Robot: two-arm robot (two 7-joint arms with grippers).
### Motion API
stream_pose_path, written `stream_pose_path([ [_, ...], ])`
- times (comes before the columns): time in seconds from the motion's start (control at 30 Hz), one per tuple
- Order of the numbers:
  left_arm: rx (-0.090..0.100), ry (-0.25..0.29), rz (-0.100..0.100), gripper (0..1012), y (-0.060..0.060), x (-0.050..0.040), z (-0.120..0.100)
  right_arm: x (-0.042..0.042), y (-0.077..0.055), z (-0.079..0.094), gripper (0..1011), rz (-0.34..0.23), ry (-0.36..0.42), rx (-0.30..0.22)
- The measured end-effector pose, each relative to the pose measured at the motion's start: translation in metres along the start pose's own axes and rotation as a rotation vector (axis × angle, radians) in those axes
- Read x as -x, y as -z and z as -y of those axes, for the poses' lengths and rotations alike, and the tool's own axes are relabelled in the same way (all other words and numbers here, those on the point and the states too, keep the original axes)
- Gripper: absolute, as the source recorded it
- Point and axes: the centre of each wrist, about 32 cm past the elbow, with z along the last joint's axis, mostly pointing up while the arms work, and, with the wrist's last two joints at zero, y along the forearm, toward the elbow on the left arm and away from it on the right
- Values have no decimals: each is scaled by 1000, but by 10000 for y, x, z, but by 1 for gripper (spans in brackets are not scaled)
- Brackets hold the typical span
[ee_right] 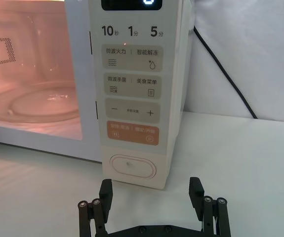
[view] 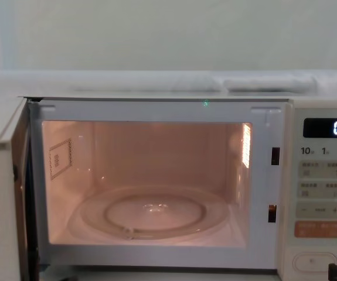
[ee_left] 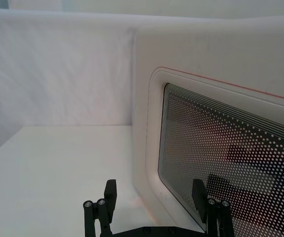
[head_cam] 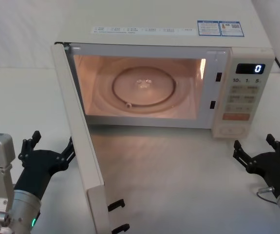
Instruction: Press the button to open the microwave door with one hand; close the microwave door with the other hand.
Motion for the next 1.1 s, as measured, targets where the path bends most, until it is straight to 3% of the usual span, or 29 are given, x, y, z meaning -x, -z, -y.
stream_pose_path([
  [0.77,0,0,0,1001,0,0,0,0,0,0,1002,0,0,0],
  [1.0,0,0,0,891,0,0,0,0,0,0,1002,0,0,0],
  [1.1,0,0,0,792,0,0,0,0,0,0,1002,0,0,0],
])
